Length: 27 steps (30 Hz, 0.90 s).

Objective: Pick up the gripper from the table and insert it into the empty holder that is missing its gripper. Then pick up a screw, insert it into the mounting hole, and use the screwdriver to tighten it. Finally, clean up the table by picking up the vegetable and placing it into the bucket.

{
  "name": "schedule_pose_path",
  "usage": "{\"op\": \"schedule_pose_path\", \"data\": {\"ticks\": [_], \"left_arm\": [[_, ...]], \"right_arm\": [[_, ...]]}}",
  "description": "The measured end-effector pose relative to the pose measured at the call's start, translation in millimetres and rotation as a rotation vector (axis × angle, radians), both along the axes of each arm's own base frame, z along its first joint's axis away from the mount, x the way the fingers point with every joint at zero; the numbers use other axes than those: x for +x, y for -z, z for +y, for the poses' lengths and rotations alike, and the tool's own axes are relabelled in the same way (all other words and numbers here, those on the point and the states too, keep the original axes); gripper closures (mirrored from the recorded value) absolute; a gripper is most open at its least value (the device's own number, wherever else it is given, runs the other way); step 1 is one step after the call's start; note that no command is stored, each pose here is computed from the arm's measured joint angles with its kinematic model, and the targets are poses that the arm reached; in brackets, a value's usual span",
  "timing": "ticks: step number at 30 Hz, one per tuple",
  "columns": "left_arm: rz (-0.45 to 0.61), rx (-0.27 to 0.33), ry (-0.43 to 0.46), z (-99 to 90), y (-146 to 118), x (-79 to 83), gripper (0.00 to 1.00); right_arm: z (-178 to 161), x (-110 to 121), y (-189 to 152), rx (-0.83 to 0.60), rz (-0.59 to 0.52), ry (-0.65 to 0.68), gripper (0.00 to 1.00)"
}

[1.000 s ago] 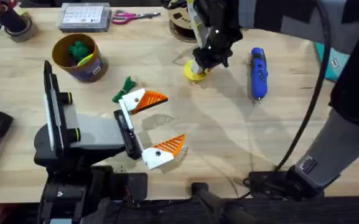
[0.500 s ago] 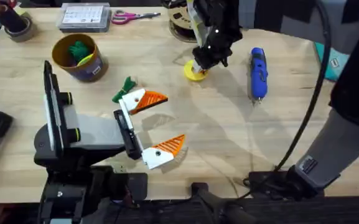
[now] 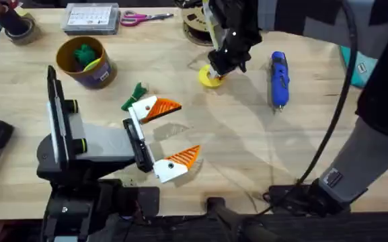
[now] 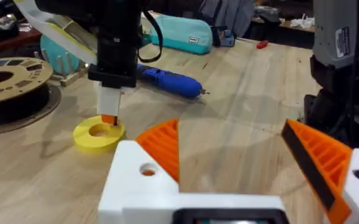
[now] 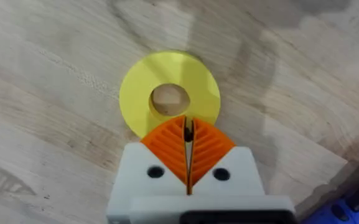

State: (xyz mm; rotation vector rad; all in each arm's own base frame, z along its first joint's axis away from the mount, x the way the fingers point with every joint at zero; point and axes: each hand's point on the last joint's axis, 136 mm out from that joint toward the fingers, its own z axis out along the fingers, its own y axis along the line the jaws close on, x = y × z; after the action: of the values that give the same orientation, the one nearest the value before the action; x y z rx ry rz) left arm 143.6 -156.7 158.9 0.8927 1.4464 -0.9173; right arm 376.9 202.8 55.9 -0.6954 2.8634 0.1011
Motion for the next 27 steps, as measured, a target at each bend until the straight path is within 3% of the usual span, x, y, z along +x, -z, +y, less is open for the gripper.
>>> {"op": "schedule_pose_path", "data": {"ticks": [12,27], "left_arm": [[0.0,0.0,0.0,0.0,0,0.0,0.015],[0.0,0.0,0.0,0.0,0,0.0,0.015]], "right_arm": [[0,0,-4,-0.003,0.004,0.0,0.995],[2,4,-54,-0.003,0.005,0.0,0.995]]}}
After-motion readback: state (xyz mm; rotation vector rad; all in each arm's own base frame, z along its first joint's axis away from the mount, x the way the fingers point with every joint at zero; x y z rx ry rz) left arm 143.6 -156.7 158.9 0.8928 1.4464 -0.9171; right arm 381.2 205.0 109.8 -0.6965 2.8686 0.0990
